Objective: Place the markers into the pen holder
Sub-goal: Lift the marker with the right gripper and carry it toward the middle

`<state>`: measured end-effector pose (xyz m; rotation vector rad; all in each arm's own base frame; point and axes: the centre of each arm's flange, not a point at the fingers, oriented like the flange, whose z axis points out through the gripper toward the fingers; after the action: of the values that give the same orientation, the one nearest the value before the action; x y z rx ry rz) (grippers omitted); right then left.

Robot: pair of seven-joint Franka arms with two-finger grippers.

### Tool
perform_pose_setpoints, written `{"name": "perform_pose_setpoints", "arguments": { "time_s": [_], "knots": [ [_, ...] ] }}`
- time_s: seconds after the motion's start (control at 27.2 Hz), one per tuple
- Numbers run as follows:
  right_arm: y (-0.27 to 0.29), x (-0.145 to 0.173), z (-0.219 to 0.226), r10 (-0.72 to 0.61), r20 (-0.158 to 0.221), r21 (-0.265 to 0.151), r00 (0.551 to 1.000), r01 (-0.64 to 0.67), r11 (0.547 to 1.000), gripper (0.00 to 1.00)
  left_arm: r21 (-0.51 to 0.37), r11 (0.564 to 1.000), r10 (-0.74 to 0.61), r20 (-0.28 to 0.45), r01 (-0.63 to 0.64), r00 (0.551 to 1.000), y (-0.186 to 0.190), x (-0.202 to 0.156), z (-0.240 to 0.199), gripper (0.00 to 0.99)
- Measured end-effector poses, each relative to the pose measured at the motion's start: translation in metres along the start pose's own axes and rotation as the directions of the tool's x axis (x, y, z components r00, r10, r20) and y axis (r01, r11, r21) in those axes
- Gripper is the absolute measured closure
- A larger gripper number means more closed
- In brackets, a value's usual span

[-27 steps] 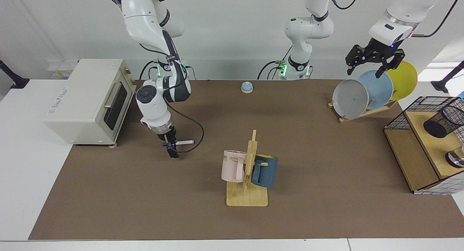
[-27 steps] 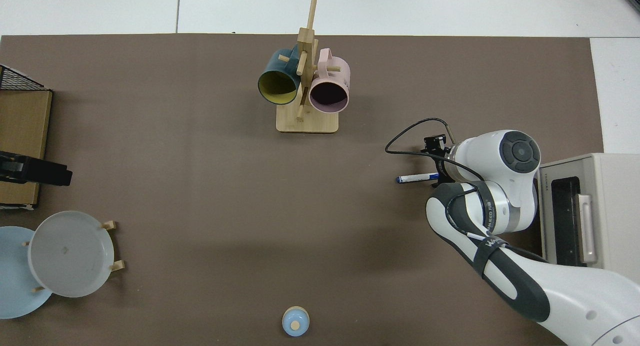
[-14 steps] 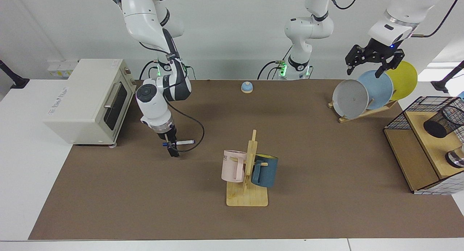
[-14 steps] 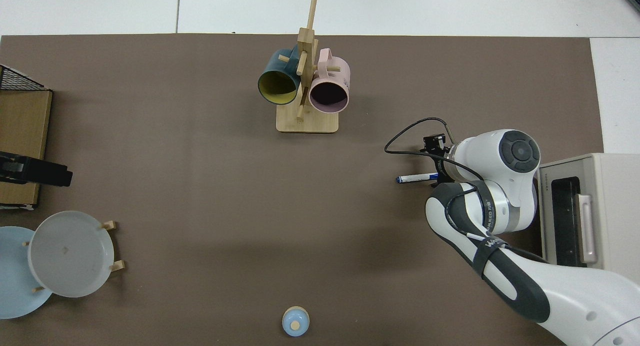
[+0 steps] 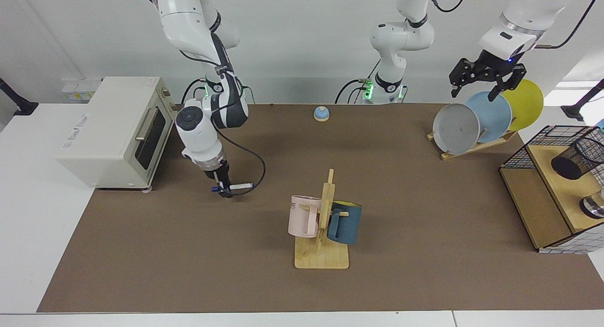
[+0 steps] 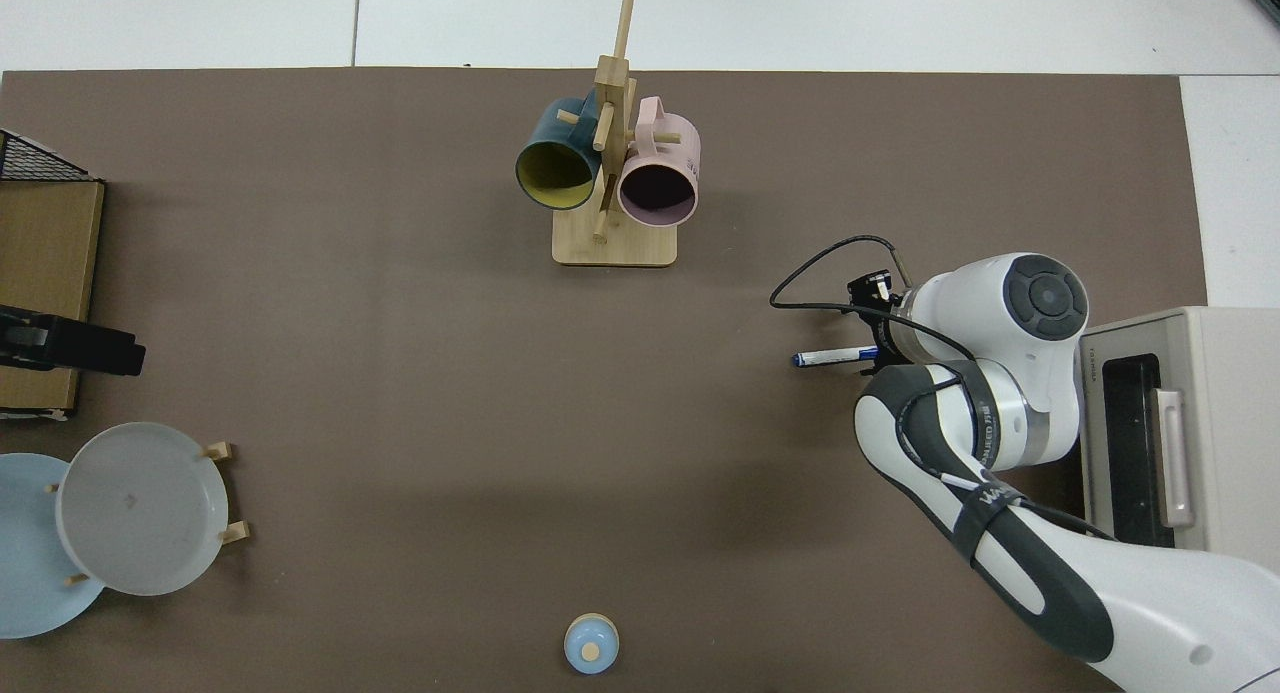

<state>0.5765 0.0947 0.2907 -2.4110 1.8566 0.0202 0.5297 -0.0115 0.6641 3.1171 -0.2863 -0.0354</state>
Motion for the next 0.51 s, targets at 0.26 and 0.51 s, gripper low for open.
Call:
{"name": "perform_pose_setpoints", "arguments": {
  "time_s": [0.26, 0.51],
  "knots": [
    [0.0002, 0.0003, 0.0002, 0.001, 0.000, -0.002, 1.000, -0.001, 1.000, 0.75, 0.000, 1.000, 0.000, 0.001, 0.000, 1.000, 0.0000, -0.0001, 0.0001, 0.000],
    [0.0006, 0.0000, -0.0048, 0.000, 0.000, -0.003, 1.000, 0.000, 1.000, 0.84, 0.000, 1.000, -0.001, 0.001, 0.001, 1.000, 0.0000, -0.0002, 0.0001, 0.000]
  ]
}}
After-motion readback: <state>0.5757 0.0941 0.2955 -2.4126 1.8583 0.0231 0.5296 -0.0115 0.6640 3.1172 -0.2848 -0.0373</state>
